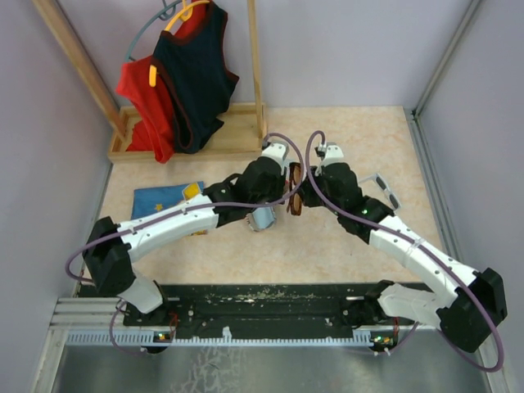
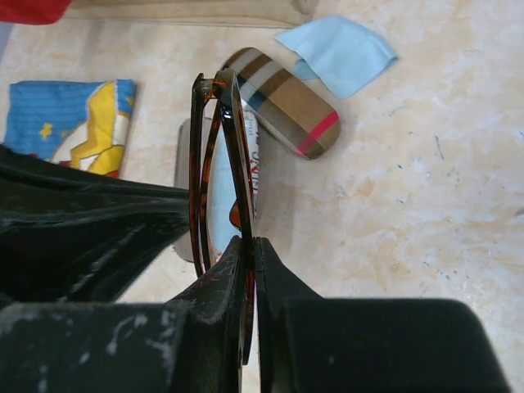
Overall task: Organize the sunglasses
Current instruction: Fold the sunglasses, then move the sunglasses case at the center of the board.
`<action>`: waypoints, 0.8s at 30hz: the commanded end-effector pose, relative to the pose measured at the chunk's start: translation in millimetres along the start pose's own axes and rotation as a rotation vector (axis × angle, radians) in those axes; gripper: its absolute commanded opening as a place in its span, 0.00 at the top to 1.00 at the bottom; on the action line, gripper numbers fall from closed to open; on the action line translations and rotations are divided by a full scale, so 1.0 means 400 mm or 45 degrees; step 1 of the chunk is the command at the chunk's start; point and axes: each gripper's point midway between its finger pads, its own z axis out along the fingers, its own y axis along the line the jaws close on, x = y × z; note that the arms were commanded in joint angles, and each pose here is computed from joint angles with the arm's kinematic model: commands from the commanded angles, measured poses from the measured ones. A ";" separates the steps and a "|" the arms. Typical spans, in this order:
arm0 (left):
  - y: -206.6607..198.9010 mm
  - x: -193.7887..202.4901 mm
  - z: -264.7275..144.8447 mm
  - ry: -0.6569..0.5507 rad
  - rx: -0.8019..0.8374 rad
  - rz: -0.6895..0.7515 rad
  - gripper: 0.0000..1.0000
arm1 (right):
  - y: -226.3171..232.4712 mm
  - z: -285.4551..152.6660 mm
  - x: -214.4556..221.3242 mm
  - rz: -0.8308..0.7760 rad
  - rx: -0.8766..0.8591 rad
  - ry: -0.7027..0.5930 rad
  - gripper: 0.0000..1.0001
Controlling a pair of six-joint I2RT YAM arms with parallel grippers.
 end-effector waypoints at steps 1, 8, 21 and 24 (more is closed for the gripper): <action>0.068 -0.043 -0.044 -0.091 -0.073 -0.036 0.97 | -0.022 -0.006 -0.052 0.012 0.115 -0.061 1.00; 0.273 0.013 -0.084 -0.095 -0.109 -0.290 0.54 | -0.062 -0.023 -0.035 0.022 0.173 -0.042 1.00; 0.308 0.216 -0.037 0.103 0.008 -0.637 0.25 | -0.069 -0.027 0.012 0.049 0.149 -0.003 1.00; 0.306 0.248 -0.021 0.113 0.021 -0.700 0.24 | -0.067 -0.038 0.002 0.051 0.132 -0.041 1.00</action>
